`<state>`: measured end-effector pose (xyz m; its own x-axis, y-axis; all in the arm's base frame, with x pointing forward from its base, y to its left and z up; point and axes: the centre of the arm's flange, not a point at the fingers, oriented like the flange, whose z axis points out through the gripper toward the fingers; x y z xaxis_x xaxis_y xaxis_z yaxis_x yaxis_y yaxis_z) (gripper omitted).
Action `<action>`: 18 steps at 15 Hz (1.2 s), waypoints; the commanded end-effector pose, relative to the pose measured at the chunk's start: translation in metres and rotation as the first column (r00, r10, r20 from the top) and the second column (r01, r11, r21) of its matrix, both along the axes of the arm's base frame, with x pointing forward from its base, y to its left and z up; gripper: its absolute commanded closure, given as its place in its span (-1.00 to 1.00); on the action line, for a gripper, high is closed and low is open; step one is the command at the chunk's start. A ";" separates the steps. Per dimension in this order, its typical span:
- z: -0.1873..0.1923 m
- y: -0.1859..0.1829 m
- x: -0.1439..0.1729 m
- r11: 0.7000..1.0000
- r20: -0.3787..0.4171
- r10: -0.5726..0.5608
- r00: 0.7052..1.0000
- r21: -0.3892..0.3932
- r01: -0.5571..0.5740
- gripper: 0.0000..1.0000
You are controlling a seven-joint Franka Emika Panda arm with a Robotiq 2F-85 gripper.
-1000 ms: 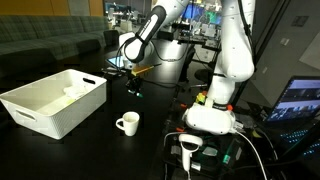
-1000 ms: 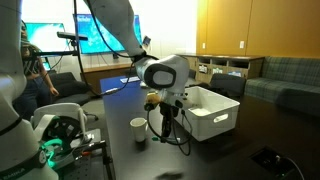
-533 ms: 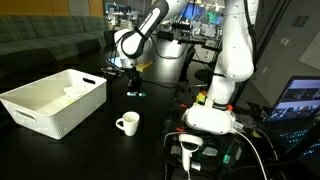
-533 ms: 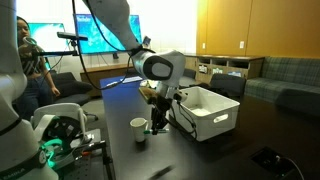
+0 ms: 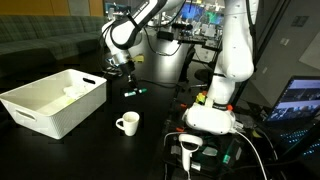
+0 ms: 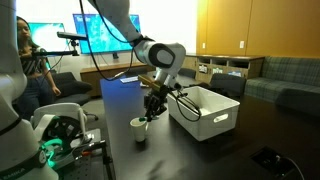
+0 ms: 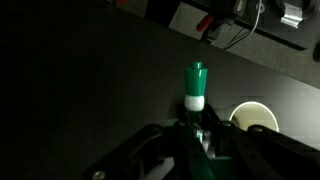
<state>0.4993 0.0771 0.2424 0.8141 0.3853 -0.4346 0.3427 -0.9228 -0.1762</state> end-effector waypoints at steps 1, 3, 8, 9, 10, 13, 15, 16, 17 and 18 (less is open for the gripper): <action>-0.002 0.017 0.030 0.985 -0.092 0.157 0.983 0.081 -0.150 0.78; -0.013 0.028 0.038 0.969 -0.150 0.230 0.962 0.124 -0.213 0.78; -0.046 0.045 0.045 0.932 -0.343 0.352 0.871 0.217 -0.291 0.79; -0.052 0.046 0.044 0.927 -0.386 0.366 0.847 0.231 -0.295 0.79; -0.058 0.047 0.044 0.921 -0.428 0.383 0.819 0.243 -0.304 0.79; -0.074 0.050 0.044 0.909 -0.540 0.415 0.732 0.272 -0.315 0.79; -0.082 0.055 0.044 0.910 -0.582 0.415 0.699 0.269 -0.316 0.79; -0.085 0.059 0.046 0.910 -0.596 0.416 0.687 0.267 -0.318 0.79; -0.089 0.064 0.048 0.910 -0.604 0.415 0.680 0.266 -0.319 0.79; -0.091 0.068 0.048 0.908 -0.612 0.418 0.672 0.268 -0.321 0.79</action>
<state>0.5237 0.1280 0.1559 0.1916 0.6869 -0.7010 0.4066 -0.7057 -0.5803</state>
